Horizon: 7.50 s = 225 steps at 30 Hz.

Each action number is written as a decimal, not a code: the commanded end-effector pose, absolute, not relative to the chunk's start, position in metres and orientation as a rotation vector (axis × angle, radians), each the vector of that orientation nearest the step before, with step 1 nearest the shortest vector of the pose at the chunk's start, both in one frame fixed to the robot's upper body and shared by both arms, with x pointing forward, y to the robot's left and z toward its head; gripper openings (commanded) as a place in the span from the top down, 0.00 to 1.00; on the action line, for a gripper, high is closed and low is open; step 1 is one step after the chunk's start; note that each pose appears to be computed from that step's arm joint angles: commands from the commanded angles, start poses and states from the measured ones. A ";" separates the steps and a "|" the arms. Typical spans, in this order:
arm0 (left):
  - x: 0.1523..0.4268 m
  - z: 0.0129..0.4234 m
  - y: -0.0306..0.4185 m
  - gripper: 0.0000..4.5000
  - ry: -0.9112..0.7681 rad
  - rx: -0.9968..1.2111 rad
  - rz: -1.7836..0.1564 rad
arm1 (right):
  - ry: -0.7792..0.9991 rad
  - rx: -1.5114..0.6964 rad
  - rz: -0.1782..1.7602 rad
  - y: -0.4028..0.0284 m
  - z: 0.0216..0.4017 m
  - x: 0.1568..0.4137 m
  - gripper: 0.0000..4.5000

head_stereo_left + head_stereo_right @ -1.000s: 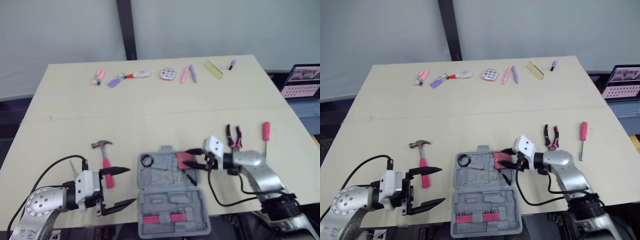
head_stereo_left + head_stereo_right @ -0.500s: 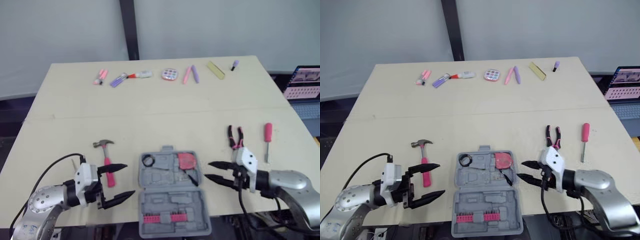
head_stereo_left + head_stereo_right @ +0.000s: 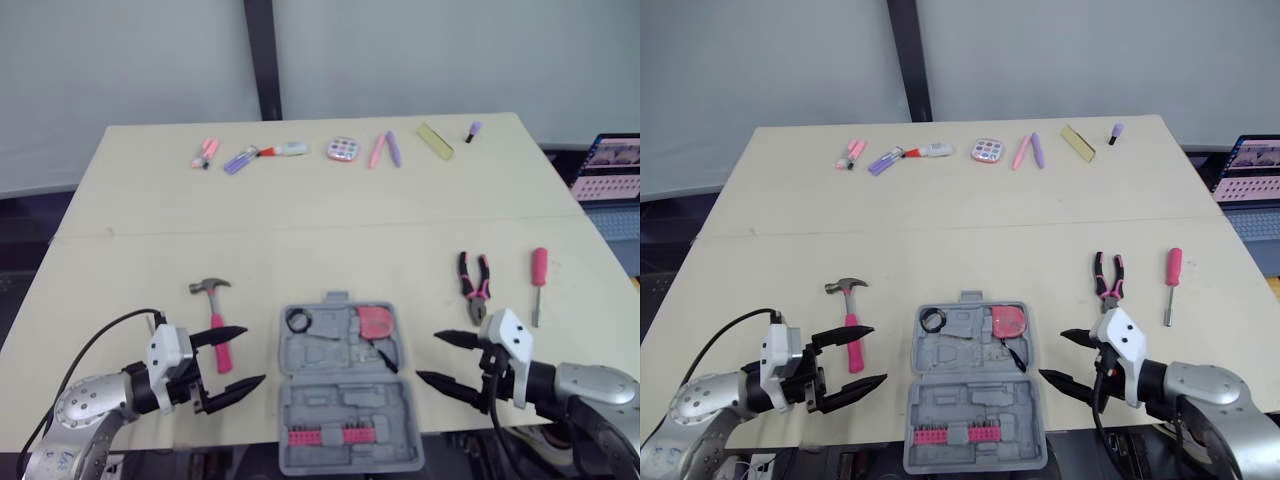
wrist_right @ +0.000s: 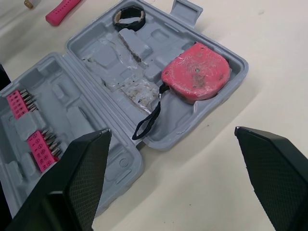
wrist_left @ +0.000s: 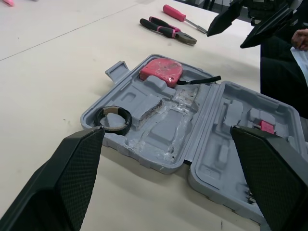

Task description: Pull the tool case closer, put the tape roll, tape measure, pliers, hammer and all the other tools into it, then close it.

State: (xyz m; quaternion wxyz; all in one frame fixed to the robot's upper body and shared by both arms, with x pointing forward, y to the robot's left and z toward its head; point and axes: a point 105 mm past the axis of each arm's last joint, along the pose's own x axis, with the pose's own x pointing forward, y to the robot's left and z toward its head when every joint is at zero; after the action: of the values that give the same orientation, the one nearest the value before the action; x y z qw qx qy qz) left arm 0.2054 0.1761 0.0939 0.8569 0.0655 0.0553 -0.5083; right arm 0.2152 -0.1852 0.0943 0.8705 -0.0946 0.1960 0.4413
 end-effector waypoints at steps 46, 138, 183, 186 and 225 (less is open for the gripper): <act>0.186 0.123 0.162 0.00 0.004 0.270 -1.195 | 0.319 -0.174 0.484 -0.240 0.115 0.232 0.02; 0.174 0.115 0.198 0.00 0.116 0.303 -1.215 | 0.554 -0.820 1.491 -0.095 0.147 0.241 0.78; 0.169 0.111 0.200 0.00 0.124 0.322 -1.158 | 0.547 -0.874 1.521 -0.051 0.084 0.265 0.55; 0.172 0.111 0.199 0.00 0.117 0.324 -1.162 | 0.536 -0.865 1.519 -0.049 0.087 0.264 0.26; 0.178 0.113 0.196 0.00 0.102 0.338 -1.163 | 0.359 -0.375 1.467 -0.048 0.068 0.275 0.99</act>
State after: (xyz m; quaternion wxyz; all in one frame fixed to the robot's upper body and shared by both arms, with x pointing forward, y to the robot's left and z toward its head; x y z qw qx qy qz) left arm 0.1795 0.1974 0.1091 0.8242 0.1495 0.0523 -0.5437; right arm 0.2774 -0.0511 0.0693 0.7147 -0.1715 0.1683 0.6568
